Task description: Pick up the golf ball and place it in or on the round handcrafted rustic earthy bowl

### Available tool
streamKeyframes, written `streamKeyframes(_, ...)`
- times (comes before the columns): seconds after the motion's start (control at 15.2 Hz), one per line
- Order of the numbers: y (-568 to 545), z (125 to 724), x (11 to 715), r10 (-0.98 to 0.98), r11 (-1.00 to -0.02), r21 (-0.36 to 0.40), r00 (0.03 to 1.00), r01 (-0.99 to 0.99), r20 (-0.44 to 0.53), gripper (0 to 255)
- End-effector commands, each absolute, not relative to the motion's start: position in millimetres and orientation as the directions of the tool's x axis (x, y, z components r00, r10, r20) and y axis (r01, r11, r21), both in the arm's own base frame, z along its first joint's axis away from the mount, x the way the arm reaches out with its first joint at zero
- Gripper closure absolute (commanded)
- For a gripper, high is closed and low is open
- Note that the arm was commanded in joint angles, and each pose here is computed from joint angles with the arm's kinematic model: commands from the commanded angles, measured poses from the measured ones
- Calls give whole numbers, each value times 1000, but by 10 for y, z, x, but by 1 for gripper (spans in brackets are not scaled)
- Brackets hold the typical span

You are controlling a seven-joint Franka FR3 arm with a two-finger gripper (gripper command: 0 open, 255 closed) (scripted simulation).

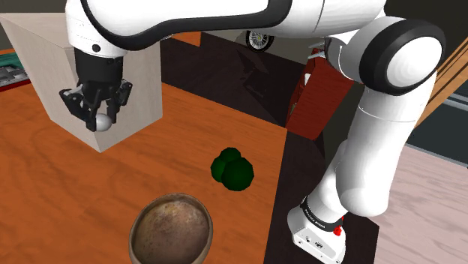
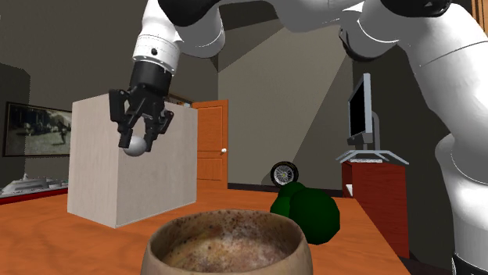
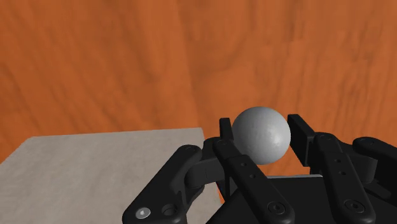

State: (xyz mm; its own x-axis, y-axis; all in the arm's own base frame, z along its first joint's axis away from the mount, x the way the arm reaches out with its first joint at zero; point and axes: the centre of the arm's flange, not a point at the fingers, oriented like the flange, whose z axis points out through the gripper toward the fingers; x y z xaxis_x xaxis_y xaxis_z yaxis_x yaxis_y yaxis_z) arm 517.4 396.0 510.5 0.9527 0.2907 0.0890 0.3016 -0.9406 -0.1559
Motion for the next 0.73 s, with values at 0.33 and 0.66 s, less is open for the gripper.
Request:
streamKeyframes(0.33, 3960, 5132, 4260, 290, -941, -155, 953, 301, 89, 255)
streamKeyframes(0.66, 3957, 5144, 3600, 290, -941, -155, 953, 301, 89, 255)
